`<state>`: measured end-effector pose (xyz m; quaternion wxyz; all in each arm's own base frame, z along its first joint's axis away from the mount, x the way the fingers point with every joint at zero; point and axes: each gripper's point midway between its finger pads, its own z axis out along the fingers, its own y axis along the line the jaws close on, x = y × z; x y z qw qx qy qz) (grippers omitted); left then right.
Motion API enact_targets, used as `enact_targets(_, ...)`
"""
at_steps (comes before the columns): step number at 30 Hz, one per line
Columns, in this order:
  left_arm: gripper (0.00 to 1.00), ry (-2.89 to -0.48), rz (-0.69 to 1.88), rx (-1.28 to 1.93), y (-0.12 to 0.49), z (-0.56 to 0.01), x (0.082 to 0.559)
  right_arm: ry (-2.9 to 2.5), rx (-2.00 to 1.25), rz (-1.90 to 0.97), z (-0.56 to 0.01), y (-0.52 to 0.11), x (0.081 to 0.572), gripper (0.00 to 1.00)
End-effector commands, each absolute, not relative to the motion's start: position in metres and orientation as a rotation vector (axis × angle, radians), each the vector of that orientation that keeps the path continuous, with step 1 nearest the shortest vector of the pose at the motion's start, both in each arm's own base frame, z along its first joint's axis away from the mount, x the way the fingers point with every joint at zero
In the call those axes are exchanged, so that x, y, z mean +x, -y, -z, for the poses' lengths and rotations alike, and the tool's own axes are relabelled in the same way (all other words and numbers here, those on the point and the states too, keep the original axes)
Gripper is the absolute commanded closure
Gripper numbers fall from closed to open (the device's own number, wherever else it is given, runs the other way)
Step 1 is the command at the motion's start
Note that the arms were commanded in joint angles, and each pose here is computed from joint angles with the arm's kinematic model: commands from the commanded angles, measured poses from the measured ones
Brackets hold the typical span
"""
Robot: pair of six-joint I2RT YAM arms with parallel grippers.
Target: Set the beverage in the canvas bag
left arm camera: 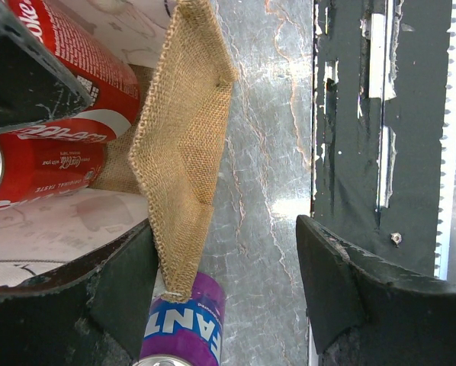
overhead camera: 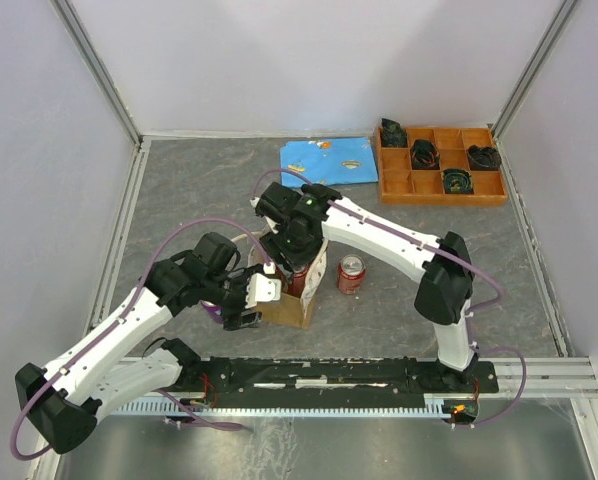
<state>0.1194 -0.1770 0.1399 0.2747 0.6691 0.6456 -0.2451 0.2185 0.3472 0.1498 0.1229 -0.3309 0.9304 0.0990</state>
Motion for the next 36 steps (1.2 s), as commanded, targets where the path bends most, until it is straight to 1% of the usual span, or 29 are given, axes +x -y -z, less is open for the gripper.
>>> enact_targets(1,0.24,-1.722,0.691,1.822,0.177,-0.141,0.112,-2.648,-0.968,-0.254,-0.148,-0.352,0.232,1.0)
enact_targets(15,0.24,-1.735,0.702,1.799,0.178,-0.141,0.112,-2.679,-1.007,-0.135,-0.122,-0.341,0.232,1.0)
enact_targets(19,0.24,-1.737,0.701,1.795,0.178,-0.141,0.112,-2.645,-0.991,-0.165,-0.138,-0.346,0.234,1.0)
enact_targets(27,0.24,-1.735,0.699,1.799,0.177,-0.139,0.11,-2.538,-1.004,-0.202,-0.2,-0.358,0.235,1.0)
enact_targets(31,0.24,-1.732,0.699,1.805,0.177,-0.138,0.11,-2.532,-1.04,-0.221,-0.204,-0.362,0.229,1.0)
enact_targets(36,0.24,-1.73,0.698,1.805,0.177,-0.137,0.111,-2.557,-1.092,-0.231,-0.187,-0.368,0.222,1.0)
